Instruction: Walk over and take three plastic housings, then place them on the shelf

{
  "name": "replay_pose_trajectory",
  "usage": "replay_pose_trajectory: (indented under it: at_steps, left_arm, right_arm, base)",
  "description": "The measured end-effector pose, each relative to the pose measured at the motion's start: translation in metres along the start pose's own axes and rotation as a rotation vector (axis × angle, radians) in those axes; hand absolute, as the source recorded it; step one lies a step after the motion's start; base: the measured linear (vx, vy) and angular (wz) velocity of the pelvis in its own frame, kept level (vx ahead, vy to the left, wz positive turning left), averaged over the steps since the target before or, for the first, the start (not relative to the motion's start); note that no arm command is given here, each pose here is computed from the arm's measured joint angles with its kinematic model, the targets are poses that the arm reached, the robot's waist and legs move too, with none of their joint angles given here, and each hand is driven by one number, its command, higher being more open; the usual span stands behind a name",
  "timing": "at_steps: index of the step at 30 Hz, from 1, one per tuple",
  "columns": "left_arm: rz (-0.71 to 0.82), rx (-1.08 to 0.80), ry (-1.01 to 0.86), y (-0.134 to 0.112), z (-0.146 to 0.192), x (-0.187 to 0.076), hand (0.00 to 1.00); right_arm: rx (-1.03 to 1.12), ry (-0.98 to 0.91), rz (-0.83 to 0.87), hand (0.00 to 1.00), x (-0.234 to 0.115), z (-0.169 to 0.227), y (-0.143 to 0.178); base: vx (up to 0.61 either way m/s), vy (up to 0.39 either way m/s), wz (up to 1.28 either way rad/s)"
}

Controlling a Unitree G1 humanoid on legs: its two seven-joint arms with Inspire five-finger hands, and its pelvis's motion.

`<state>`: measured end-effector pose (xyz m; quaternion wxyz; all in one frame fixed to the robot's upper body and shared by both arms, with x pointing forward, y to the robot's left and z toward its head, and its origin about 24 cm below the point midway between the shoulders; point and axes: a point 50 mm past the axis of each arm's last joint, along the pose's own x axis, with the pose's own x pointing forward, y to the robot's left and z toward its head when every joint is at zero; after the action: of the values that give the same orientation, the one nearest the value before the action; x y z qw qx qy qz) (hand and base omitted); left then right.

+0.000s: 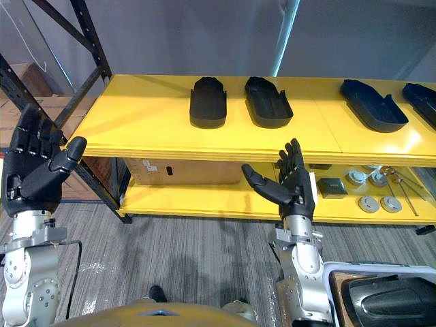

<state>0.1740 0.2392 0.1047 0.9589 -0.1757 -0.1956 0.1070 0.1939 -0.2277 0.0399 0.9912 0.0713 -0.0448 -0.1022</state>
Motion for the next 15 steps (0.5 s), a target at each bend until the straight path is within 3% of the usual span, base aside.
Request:
replay_pose_trajectory:
  at_steps: [7, 10, 15]
  left_arm:
    - [0.087, -0.005, 0.117, 0.014, -0.015, -0.021, 1.00]
    - [0.151, -0.010, 0.161, 0.022, -0.025, -0.030, 1.00]
    - [0.114, -0.025, 0.166, 0.019, -0.028, -0.029, 1.00]
  right_arm:
    - [0.047, 0.097, 0.089, 1.00, 0.005, -0.015, 0.002]
    - [-0.002, 0.087, 0.214, 1.00, 0.031, -0.008, 0.010]
    - [-0.013, 0.060, 0.223, 1.00, 0.037, 0.000, 0.006]
  base:
    - [0.06, -0.012, -0.41]
    - [0.02, -0.084, -1.00]
    - [0.13, -0.042, -0.15]
